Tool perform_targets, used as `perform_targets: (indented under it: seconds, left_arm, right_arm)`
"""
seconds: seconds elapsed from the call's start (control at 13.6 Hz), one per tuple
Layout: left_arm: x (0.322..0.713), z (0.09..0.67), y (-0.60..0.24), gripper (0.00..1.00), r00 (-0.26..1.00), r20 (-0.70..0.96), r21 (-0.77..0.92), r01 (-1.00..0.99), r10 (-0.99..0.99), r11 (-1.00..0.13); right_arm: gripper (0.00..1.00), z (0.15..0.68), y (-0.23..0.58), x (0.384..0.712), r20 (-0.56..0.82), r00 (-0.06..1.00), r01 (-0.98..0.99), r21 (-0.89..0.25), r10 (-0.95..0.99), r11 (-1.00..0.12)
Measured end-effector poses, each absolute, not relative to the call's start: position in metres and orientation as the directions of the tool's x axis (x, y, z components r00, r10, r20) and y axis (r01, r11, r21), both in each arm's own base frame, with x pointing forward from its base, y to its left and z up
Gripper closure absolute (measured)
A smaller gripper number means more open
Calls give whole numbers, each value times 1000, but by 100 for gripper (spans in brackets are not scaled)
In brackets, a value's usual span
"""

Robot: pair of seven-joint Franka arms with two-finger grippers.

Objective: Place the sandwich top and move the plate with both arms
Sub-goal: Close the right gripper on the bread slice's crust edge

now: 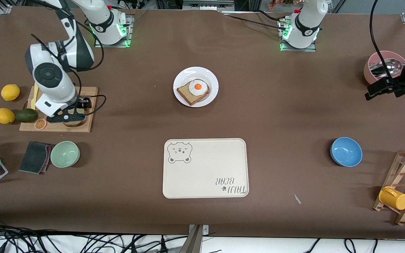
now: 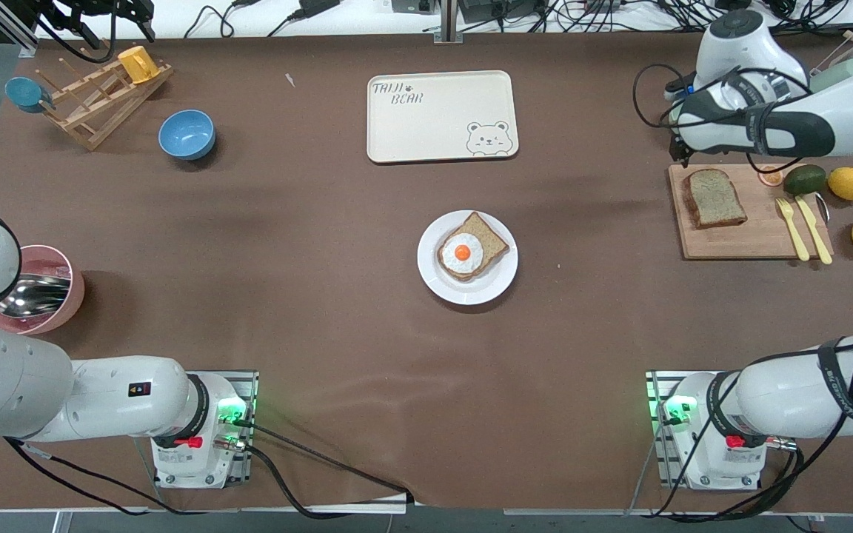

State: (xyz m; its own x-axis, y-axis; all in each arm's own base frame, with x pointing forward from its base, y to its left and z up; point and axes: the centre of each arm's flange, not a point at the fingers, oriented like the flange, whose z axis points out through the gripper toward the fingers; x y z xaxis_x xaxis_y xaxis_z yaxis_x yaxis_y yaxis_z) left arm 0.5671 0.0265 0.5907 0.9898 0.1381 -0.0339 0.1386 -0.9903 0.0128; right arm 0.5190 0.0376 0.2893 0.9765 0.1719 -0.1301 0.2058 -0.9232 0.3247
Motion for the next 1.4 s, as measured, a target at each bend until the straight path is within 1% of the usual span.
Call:
perform_targets:
  seconds: [0.15,0.44,0.59,0.66,0.74,0.81,0.88,1.03,1.18,1.25,1.32,1.4]
  left_arm:
    - [567,591,26,0,990,-34,13,139,139,-990]
    - [567,591,26,0,990,-34,13,140,139,-990]
    - [567,591,26,0,990,-34,13,140,140,-990]
    - [567,591,26,0,990,-34,13,140,140,-990]
    - [567,591,26,0,990,-35,13,140,140,-990]
    - [567,591,26,0,990,-35,13,140,140,-990]
    - [567,591,26,0,990,-35,13,141,140,-990]
    - [567,591,26,0,990,-35,13,141,140,-990]
    - [567,591,26,0,990,-35,13,141,140,-990]
    - [567,591,26,0,990,-35,13,141,140,-990]
    - [567,591,26,0,990,-35,13,141,140,-990]
    - [567,591,26,0,989,-35,13,141,140,-990]
  right_arm:
    - [14,267,40,515,-123,976,209,312,179,-927]
    - [15,232,38,512,-123,976,206,288,177,-935]
    - [19,215,35,511,-139,976,200,289,166,-936]
    - [19,209,33,510,-144,976,200,296,164,-934]
    - [23,204,30,509,-150,975,201,302,162,-932]
    - [23,201,26,508,-156,975,200,305,158,-931]
    - [26,199,22,508,-161,975,196,307,152,-931]
    - [27,197,19,508,-164,975,193,310,147,-931]
    - [41,194,16,507,-171,975,191,311,143,-931]
    - [41,193,15,507,-173,975,191,311,143,-931]
    - [47,192,15,507,-175,974,191,311,142,-931]
    - [47,192,14,506,-176,974,191,312,141,-931]
